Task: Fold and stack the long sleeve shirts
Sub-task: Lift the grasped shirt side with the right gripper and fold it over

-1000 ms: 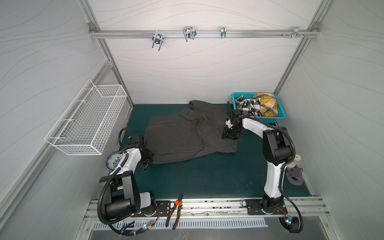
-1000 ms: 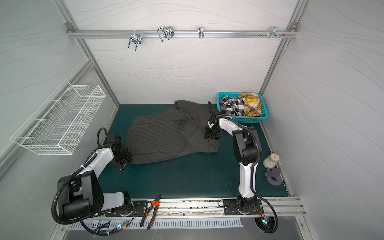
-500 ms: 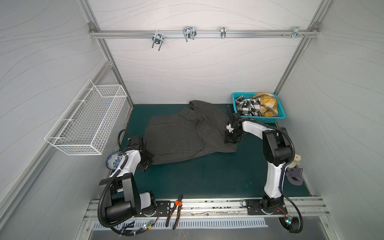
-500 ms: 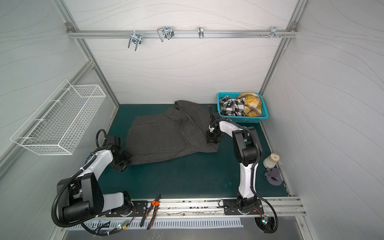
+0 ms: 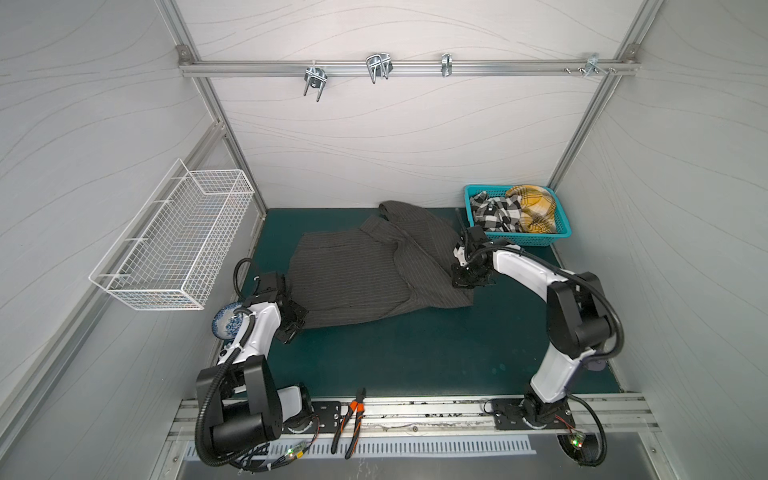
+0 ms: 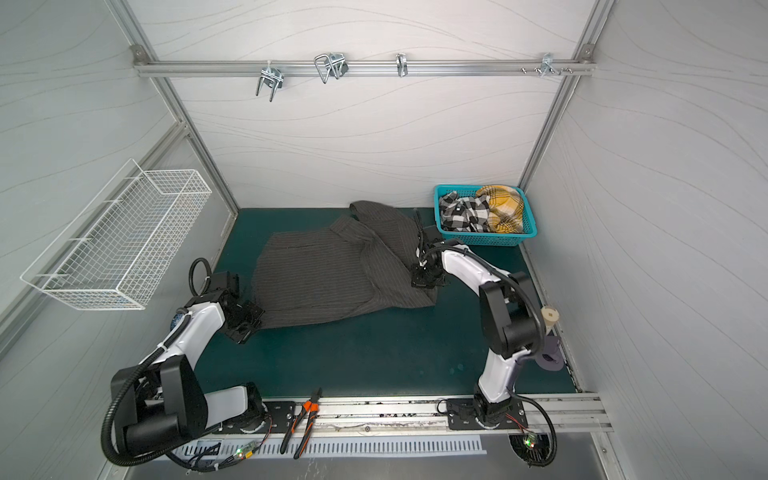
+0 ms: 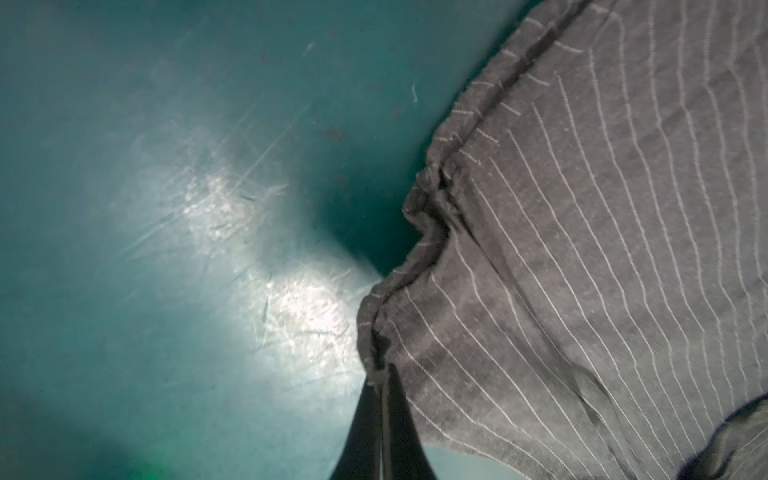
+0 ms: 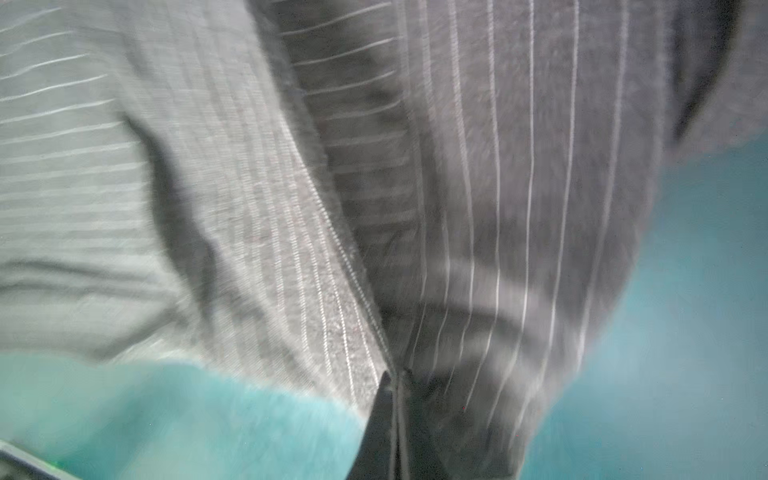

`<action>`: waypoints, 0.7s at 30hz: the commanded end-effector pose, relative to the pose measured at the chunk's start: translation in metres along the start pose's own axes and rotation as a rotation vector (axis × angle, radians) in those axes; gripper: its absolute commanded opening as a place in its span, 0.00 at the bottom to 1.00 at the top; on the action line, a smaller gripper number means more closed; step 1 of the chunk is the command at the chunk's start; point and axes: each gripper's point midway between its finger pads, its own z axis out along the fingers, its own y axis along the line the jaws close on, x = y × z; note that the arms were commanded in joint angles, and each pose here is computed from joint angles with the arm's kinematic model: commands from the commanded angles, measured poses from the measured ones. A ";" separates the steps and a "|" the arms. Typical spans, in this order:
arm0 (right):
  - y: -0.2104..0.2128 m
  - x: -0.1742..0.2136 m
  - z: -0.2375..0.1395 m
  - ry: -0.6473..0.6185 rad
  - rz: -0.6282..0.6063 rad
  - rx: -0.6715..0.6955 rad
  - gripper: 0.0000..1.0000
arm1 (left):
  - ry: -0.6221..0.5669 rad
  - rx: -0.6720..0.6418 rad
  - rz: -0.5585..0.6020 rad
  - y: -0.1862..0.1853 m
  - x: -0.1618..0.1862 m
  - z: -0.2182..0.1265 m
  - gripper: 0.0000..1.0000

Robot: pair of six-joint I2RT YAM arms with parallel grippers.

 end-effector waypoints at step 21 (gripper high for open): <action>0.029 -0.146 -0.063 -0.237 0.112 -0.216 0.00 | -0.076 0.087 -0.086 -0.087 -0.086 -0.014 0.00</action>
